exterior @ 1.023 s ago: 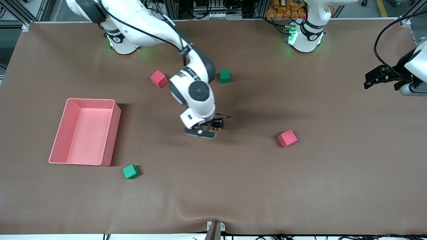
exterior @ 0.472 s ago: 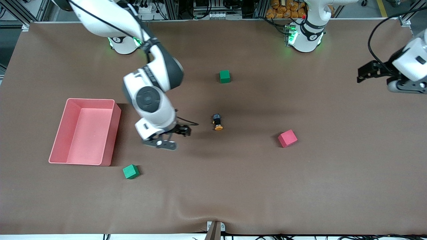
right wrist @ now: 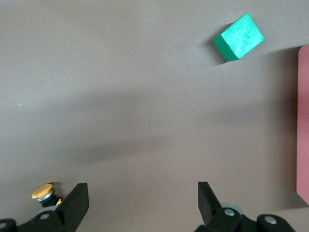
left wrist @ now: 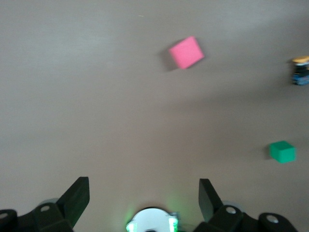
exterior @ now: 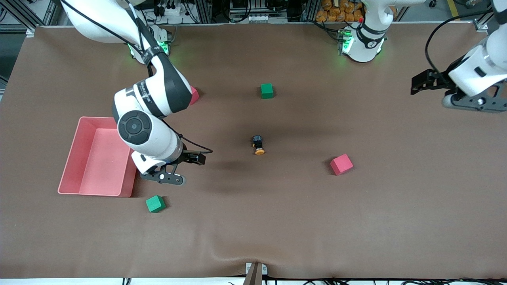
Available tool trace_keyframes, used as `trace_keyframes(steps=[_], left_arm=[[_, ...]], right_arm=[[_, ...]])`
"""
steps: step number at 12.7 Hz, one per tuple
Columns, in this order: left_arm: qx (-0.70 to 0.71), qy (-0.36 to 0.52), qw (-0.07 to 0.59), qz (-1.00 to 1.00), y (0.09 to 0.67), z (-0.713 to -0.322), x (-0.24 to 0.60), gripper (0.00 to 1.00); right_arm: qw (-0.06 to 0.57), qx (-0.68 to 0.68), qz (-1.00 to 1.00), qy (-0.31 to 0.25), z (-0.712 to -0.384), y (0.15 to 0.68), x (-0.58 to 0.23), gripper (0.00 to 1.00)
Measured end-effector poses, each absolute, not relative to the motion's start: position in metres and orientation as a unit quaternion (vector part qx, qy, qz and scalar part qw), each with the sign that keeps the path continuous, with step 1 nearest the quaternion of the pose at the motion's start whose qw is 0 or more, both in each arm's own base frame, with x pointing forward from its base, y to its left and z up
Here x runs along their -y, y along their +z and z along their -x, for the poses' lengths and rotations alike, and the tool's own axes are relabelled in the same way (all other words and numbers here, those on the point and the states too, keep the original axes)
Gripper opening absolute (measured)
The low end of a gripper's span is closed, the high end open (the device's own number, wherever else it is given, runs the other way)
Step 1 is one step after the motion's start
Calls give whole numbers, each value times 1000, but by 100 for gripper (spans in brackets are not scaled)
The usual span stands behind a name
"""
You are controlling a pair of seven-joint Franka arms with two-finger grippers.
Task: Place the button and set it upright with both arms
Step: 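Open the right gripper and withdraw while the left gripper reaches the button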
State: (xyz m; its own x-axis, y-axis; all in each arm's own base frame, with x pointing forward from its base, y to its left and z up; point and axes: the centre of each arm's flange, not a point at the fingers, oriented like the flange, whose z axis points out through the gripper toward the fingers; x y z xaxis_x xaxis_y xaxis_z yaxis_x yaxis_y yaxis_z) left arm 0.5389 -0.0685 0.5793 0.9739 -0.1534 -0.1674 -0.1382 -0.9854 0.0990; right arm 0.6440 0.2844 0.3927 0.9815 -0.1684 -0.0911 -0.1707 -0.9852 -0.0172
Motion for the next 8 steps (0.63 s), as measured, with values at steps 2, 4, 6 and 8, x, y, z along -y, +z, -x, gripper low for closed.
trace_keyframes(steps=[2,4,6,8], left_arm=[[79,-88,64,-991,543,-561,104,100],[64,-104,58,-991,507,-569,151,100],[57,-109,51,-991,492,-571,198,100],[48,-119,45,-991,477,-573,234,100]], right_arm=[[16,-71,996,53,-650,395,-264,100],[16,-59,996,61,-655,402,-239,100],[15,-49,996,70,-658,408,-215,100],[16,-43,996,76,-664,414,-182,100]])
